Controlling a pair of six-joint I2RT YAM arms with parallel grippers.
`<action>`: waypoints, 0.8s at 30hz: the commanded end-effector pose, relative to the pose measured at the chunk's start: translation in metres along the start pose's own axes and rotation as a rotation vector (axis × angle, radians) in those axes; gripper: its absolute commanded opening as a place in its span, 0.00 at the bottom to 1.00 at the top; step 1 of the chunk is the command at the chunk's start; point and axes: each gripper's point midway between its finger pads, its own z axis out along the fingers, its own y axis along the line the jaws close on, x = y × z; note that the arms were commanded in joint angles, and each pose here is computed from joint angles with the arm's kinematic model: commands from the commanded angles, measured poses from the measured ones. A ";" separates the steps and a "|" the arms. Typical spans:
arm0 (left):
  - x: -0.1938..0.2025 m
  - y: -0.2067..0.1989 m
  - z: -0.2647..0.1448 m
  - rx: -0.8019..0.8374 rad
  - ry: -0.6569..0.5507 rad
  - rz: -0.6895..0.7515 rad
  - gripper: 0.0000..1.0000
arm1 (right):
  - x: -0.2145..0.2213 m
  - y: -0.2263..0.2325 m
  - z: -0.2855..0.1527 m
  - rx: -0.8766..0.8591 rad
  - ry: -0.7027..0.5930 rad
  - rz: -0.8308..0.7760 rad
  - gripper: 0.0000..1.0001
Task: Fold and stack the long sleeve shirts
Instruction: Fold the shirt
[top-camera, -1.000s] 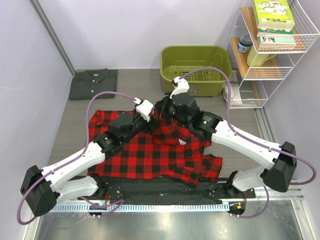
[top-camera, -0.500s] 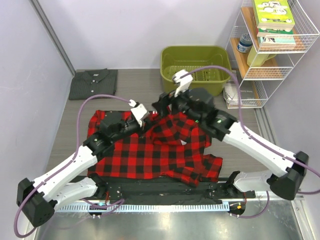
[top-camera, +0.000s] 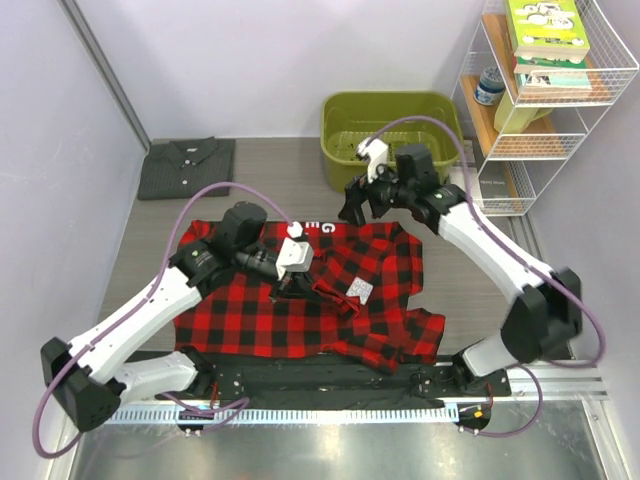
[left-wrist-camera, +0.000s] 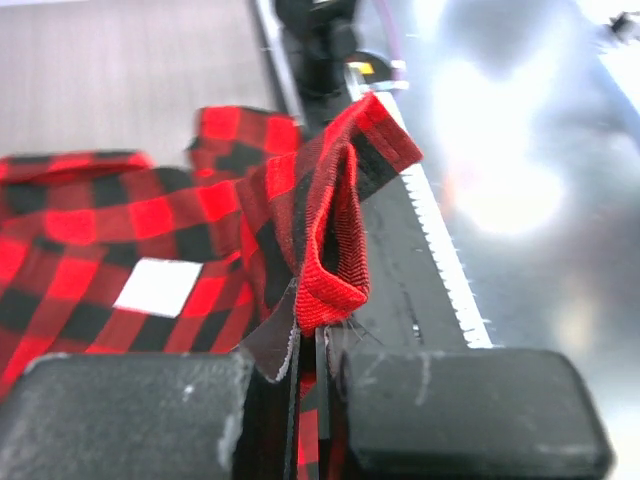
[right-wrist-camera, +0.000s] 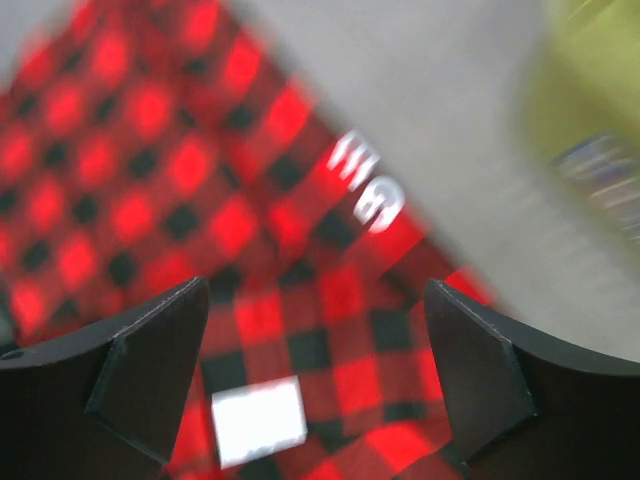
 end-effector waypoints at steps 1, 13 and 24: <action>-0.019 -0.033 0.006 0.194 -0.039 0.050 0.00 | 0.049 0.030 0.011 -0.264 0.177 0.011 0.91; -0.009 0.083 -0.012 -0.370 -0.120 -0.275 0.00 | 0.029 0.050 -0.043 -0.352 0.097 -0.026 1.00; -0.017 0.106 -0.028 -0.332 -0.247 -0.245 0.00 | 0.045 0.071 -0.091 -0.365 -0.080 -0.338 1.00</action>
